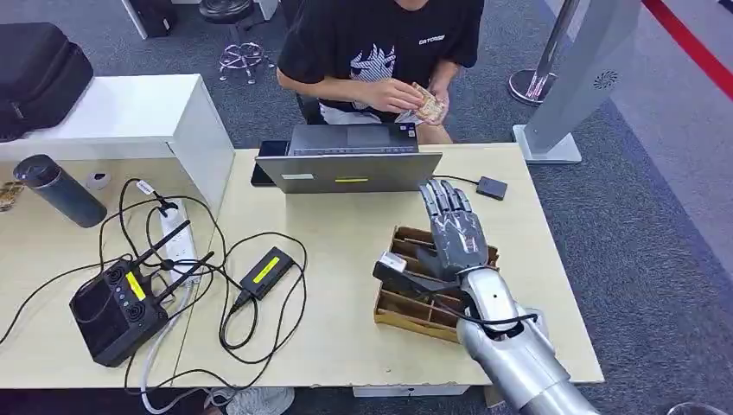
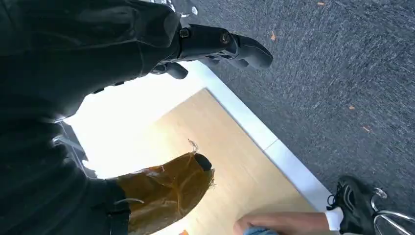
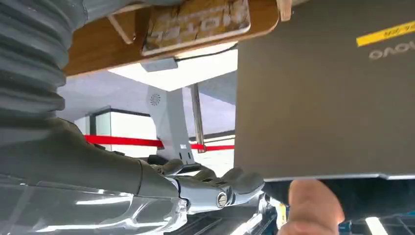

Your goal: Pass the card to the sensor for recognition and then transmit it.

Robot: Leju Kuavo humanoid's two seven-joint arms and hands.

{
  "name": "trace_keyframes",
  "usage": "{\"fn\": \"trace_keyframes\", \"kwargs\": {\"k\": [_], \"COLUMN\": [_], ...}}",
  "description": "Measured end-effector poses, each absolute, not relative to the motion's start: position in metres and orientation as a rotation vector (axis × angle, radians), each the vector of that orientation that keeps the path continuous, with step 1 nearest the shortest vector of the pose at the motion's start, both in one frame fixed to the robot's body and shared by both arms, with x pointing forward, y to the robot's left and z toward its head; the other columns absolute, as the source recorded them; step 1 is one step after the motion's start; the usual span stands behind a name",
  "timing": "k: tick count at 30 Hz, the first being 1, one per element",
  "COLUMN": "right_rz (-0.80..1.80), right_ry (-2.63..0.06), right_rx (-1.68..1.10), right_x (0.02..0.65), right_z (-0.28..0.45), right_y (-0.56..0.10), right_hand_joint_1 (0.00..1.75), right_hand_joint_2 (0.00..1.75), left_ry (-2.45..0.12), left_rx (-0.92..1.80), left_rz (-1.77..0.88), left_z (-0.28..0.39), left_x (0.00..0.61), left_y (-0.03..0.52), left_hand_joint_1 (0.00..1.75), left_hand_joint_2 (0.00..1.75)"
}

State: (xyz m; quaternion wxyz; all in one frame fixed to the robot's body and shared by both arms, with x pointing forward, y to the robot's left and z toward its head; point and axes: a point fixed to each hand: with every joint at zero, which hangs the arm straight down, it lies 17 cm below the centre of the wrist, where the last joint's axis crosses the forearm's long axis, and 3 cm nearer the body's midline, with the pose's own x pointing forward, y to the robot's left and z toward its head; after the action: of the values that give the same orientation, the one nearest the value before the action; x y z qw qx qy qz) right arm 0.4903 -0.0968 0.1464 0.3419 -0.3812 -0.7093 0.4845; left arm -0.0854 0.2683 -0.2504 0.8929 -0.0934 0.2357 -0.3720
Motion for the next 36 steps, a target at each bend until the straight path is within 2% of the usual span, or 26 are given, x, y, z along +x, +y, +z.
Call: {"fn": "trace_keyframes", "kwargs": {"k": [1,2,10,14,15,17,20,21,22,23,26,27,36], "right_rz": [1.258,1.257,1.260,1.253,1.250,1.246,1.238,1.239,1.239,1.240,1.231,1.227,1.168], "right_ry": [-1.849,-1.856,-1.895,-1.900,-1.900,-1.898,-1.896,-1.894,-1.892,-1.891,-1.891,-1.891,-1.918], "right_rx": [-0.991,-0.989,-0.976,-0.974,-0.972,-0.970,-0.961,-0.959,-0.958,-0.958,-0.958,-0.959,-0.966], "right_x": [0.490,0.488,0.474,0.472,0.472,0.472,0.472,0.471,0.471,0.471,0.471,0.472,0.469], "right_z": [0.147,0.149,0.152,0.153,0.153,0.152,0.150,0.149,0.148,0.147,0.147,0.148,0.155], "right_y": [-0.097,-0.097,-0.092,-0.093,-0.094,-0.095,-0.097,-0.097,-0.098,-0.099,-0.103,-0.104,-0.110], "right_hand_joint_1": [1.34,1.43,1.68,1.73,1.68,1.69,1.54,1.43,0.93,0.68,0.68,0.00,0.00], "right_hand_joint_2": [1.75,1.75,1.75,1.75,1.75,1.75,1.75,1.75,1.75,1.75,1.75,1.75,1.75], "left_ry": [0.490,0.491,0.492,0.492,0.492,0.492,0.492,0.492,0.492,0.492,0.492,0.492,0.489], "left_rx": [-0.194,-0.194,-0.195,-0.195,-0.195,-0.195,-0.195,-0.195,-0.195,-0.195,-0.195,-0.195,-0.195], "left_rz": [-0.772,-0.772,-0.771,-0.772,-0.771,-0.771,-0.771,-0.771,-0.771,-0.771,-0.771,-0.771,-0.771], "left_z": [-0.250,-0.250,-0.250,-0.250,-0.250,-0.250,-0.250,-0.250,-0.250,-0.250,-0.250,-0.250,-0.250], "left_x": [-0.086,-0.086,-0.086,-0.086,-0.086,-0.086,-0.086,-0.086,-0.086,-0.086,-0.086,-0.086,-0.085], "left_y": [0.268,0.268,0.268,0.268,0.268,0.268,0.268,0.268,0.268,0.268,0.268,0.268,0.268], "left_hand_joint_1": [0.00,0.00,0.00,0.00,0.00,0.00,0.00,0.00,0.00,0.00,0.00,0.00,0.00], "left_hand_joint_2": [1.75,1.75,1.75,1.75,1.75,1.75,1.75,1.75,1.75,1.75,1.75,1.75,1.75]}}
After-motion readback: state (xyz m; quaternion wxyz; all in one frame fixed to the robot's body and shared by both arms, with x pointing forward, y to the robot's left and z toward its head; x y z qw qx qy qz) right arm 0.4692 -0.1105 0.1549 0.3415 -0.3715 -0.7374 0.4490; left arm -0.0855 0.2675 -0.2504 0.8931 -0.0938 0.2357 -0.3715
